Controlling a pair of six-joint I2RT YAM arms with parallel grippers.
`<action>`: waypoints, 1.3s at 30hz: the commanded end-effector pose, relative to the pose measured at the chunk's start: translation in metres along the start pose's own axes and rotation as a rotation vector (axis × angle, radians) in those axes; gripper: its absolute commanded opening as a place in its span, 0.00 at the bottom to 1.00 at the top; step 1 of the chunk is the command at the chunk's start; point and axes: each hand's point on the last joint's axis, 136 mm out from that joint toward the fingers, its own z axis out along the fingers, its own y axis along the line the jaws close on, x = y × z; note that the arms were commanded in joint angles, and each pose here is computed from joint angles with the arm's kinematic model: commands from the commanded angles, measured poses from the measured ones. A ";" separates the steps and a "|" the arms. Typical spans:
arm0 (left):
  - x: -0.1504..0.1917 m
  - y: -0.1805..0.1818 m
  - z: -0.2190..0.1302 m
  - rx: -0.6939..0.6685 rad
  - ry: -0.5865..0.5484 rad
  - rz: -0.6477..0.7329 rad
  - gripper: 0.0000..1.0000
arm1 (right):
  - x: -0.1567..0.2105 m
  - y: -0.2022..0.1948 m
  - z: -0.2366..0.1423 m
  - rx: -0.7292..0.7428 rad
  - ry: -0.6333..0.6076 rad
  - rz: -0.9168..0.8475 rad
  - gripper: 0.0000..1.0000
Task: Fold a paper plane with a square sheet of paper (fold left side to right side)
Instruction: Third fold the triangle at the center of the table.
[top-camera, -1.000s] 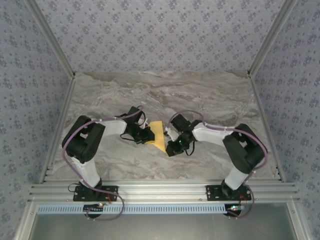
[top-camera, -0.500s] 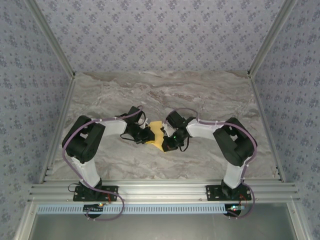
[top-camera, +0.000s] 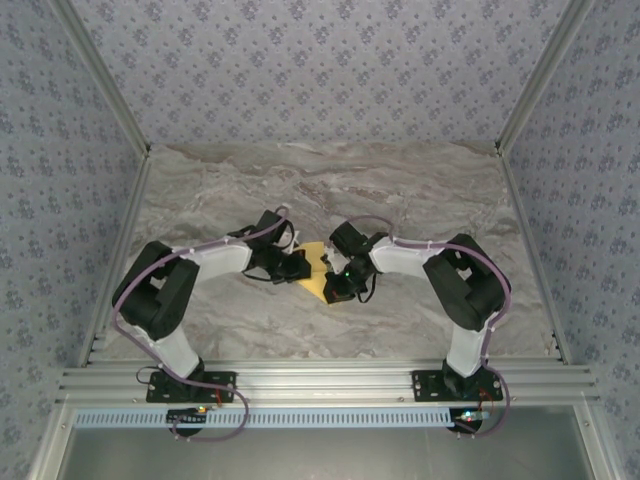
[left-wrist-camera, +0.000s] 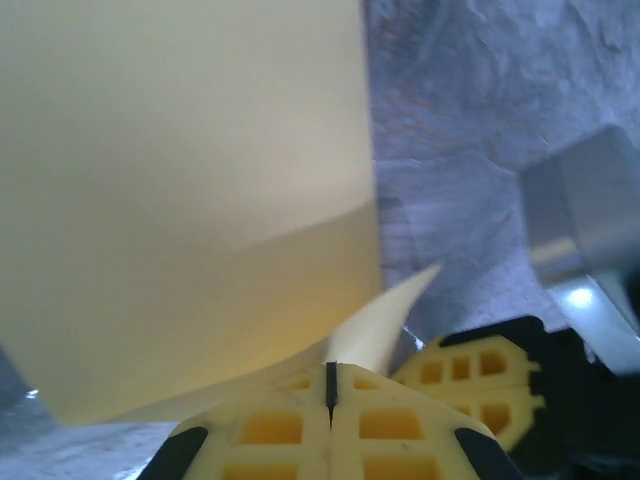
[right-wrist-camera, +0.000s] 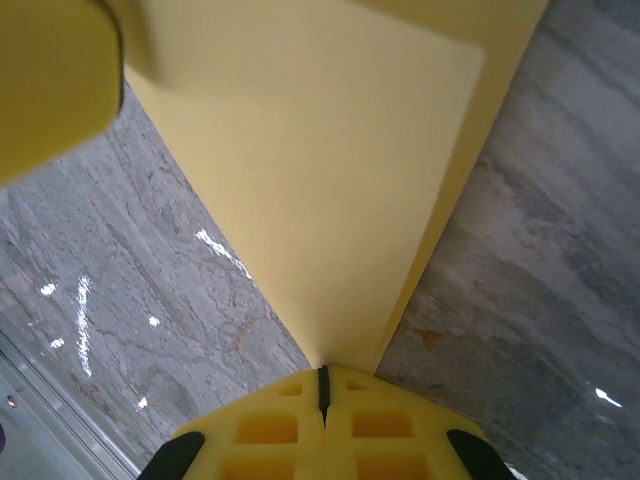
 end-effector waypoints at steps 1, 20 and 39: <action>0.004 -0.008 0.000 0.009 -0.003 0.023 0.00 | 0.035 -0.050 0.018 0.203 0.123 0.100 0.00; 0.026 -0.002 0.028 -0.004 0.082 0.010 0.00 | 0.035 -0.052 0.019 0.225 0.134 0.087 0.00; 0.014 0.053 0.016 -0.117 -0.058 0.123 0.00 | 0.049 -0.069 0.016 0.311 0.182 0.094 0.00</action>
